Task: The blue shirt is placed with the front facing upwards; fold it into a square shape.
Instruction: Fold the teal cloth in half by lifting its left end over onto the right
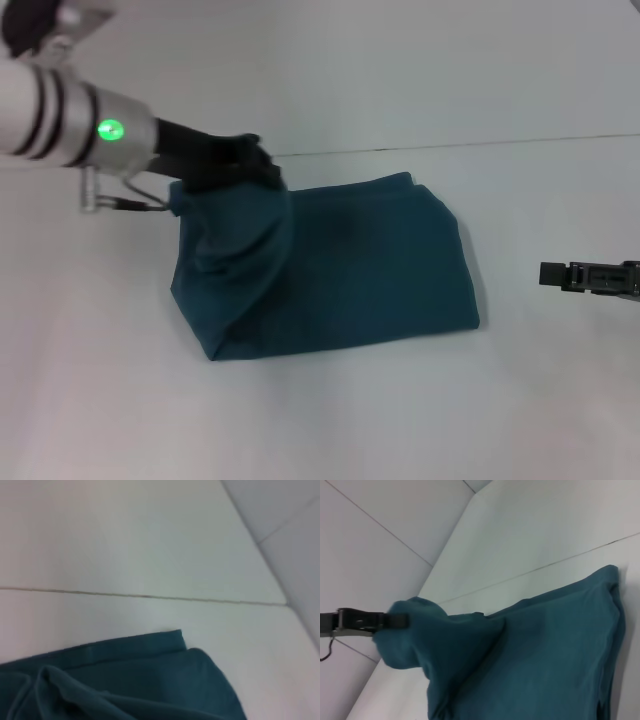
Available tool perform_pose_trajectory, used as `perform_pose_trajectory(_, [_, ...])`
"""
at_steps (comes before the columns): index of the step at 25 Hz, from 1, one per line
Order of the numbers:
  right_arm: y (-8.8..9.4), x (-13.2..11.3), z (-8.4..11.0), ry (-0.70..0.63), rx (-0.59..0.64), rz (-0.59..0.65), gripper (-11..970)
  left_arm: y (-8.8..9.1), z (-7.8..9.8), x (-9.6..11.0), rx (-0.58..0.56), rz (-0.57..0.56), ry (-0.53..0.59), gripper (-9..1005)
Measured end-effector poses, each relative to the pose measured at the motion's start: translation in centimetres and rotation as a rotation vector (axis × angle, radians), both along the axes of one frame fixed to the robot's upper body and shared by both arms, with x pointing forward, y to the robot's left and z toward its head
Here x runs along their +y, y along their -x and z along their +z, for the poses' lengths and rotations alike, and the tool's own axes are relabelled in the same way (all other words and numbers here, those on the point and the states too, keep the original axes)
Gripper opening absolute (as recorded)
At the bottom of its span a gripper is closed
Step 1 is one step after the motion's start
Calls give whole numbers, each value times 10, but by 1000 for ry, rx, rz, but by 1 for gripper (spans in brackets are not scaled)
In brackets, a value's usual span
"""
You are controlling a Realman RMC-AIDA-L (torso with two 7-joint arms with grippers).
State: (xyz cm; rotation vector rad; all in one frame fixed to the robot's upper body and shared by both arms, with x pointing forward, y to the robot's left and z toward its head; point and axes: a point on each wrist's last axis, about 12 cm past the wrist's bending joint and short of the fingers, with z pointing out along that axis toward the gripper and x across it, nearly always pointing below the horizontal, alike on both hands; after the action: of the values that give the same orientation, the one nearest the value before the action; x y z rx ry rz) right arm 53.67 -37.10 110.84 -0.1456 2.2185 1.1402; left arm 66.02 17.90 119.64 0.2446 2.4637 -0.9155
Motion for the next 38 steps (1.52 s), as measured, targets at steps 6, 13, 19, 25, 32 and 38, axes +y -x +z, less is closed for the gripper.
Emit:
perform_pose_trajectory(6, [0,1,0,-1,1,1,884,-2,10,-47,-90,-68,-71,93])
perform_pose_trajectory(13, [0,2,-1,-3,2,5,885,0,20,-66,-145,-84,-65,94])
perform_pose_trajectory(19, [-1,3,-2,-7,5,6,885,-4,-1,-81,-104,-102,-144,95])
perform_pose_trajectory(25, [-1,3,-1,-8,6,6,885,-5,-6,-96,-100,-134,-198,96])
perform_pose_trajectory(32, [-1,4,-2,-9,7,6,884,-8,-3,-107,-141,-138,-213,97])
perform_pose_trajectory(38, [0,3,-3,-9,11,0,884,-11,-3,-107,-161,-81,-157,98])
